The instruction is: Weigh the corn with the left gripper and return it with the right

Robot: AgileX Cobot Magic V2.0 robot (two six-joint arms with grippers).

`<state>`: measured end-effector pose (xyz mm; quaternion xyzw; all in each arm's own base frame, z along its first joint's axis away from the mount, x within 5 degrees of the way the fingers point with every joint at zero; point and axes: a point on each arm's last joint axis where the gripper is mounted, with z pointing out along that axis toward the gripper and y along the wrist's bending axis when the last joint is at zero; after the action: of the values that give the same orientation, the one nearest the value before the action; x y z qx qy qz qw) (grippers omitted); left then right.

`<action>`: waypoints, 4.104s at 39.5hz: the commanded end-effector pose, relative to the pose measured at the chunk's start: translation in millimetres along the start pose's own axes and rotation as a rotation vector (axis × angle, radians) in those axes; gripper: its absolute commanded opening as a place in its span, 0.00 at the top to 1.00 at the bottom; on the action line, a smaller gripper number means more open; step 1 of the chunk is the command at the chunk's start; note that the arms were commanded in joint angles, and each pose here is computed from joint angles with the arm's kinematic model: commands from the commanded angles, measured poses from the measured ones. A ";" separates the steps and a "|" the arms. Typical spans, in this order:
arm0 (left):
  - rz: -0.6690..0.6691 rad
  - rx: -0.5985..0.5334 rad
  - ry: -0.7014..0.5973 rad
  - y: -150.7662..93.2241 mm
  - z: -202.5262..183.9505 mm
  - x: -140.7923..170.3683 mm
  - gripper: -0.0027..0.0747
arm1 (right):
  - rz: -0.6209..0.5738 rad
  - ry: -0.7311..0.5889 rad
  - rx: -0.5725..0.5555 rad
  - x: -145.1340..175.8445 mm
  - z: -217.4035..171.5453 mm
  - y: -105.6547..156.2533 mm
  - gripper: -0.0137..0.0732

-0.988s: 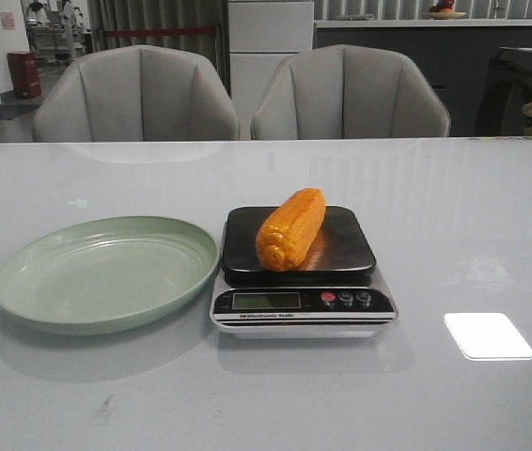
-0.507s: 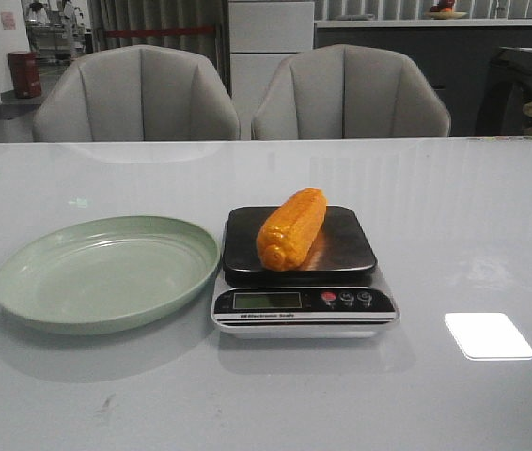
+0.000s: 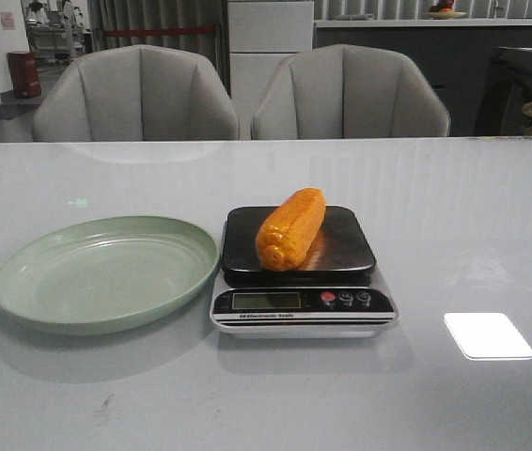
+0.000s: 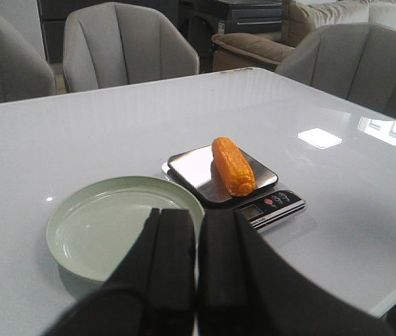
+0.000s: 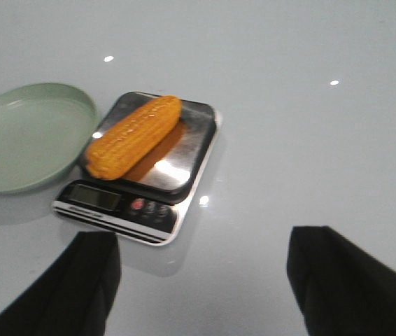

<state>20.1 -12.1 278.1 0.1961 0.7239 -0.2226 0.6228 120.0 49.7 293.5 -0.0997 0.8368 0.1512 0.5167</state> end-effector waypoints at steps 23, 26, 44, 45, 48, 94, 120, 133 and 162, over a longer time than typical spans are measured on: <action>-0.001 0.009 -0.101 -1.3 -3.5 -13.6 0.80 | 0.207 0.470 -0.006 -104.7 162.0 61.2 0.15; -0.001 0.009 -0.101 -1.3 -3.5 -13.6 0.80 | 0.239 0.492 0.045 -109.4 180.0 65.3 0.15; -0.001 0.009 -0.101 -1.3 -3.5 -13.6 0.80 | 0.355 0.704 0.189 -86.9 264.0 91.2 0.15; -0.001 0.009 -0.101 -1.3 -3.5 -13.6 0.80 | 0.360 0.709 0.193 -85.9 265.9 91.8 0.15; -0.001 0.009 -0.101 -1.3 -3.5 -13.6 0.80 | 0.382 0.733 0.217 -77.9 273.4 91.9 0.15; -0.001 0.009 -0.101 -1.3 -3.5 -13.6 0.80 | 0.279 0.617 -0.135 -43.9 313.1 223.7 0.46; -0.001 0.009 -0.101 -1.3 -3.5 -13.6 0.80 | 0.158 0.637 -0.050 -136.1 254.7 143.1 0.18; -0.001 0.009 -0.101 -1.3 -3.5 -13.6 0.80 | 0.012 0.674 0.010 -165.3 205.5 64.1 0.19; -0.001 0.009 -0.101 -1.3 -3.5 -13.6 0.80 | -0.042 0.228 0.009 -84.5 5.4 15.3 0.19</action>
<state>20.1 -12.1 278.1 0.1961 0.7239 -0.2226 0.6228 177.3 76.7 359.0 -0.1320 0.9210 0.1151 0.3481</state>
